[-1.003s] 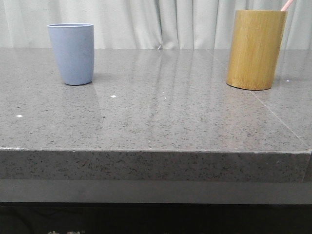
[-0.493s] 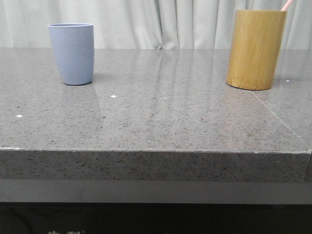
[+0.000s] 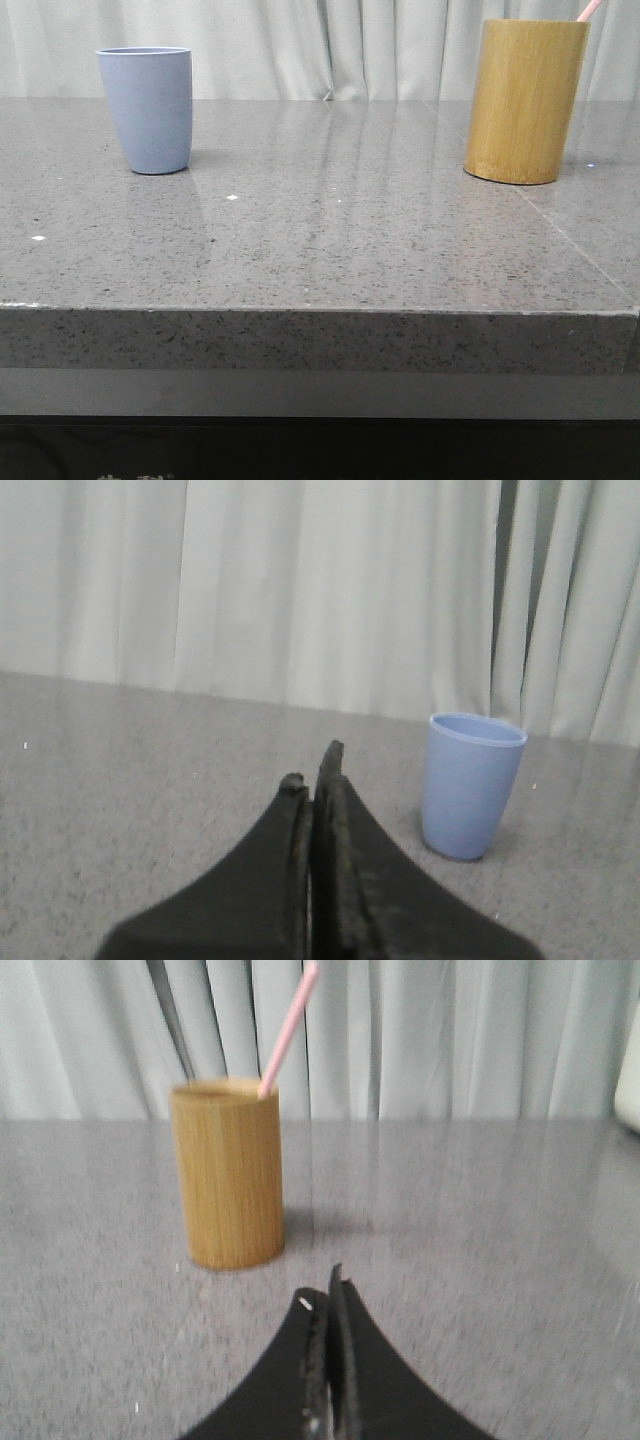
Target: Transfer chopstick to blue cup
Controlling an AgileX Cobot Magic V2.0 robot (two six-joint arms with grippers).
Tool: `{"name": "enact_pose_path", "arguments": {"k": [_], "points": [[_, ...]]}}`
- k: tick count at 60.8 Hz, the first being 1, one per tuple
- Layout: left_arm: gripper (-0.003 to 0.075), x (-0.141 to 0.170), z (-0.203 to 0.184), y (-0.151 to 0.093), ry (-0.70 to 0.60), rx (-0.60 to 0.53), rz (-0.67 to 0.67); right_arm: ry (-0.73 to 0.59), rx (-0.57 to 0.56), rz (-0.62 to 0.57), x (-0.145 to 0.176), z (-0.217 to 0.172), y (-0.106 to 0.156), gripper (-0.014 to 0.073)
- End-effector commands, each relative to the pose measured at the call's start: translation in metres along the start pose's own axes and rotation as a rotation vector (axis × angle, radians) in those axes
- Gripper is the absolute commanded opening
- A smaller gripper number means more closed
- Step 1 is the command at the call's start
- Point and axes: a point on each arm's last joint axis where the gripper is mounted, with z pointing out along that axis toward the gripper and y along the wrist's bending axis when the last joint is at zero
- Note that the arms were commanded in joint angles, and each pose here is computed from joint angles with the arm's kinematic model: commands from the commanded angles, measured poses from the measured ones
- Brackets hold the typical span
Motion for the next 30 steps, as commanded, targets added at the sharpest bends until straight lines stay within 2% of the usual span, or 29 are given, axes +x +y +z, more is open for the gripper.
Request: {"name": "enact_pose_path", "arguments": {"k": [1,8,17,24,30], "points": [[-0.0019,-0.047,-0.009,-0.004,-0.114,0.012,-0.012,-0.136,0.008,-0.06,-0.042,-0.012,0.002,-0.0118],[-0.0019,-0.091,-0.009,-0.008,-0.096,0.018,-0.005,-0.149,0.028,-0.115,-0.082,-0.02,0.004,-0.0118],[-0.0019,-0.136,0.011,-0.013,-0.016,0.021,-0.002,-0.089,0.038,-0.114,-0.123,-0.014,0.006,-0.0118],[-0.0019,-0.155,0.032,-0.015,0.083,0.02,0.008,-0.004,0.044,-0.112,-0.142,0.0,0.007,-0.0118],[-0.0019,-0.158,0.053,-0.015,0.179,0.017,0.007,0.107,0.05,-0.108,-0.146,0.016,0.007,-0.0118]]}}
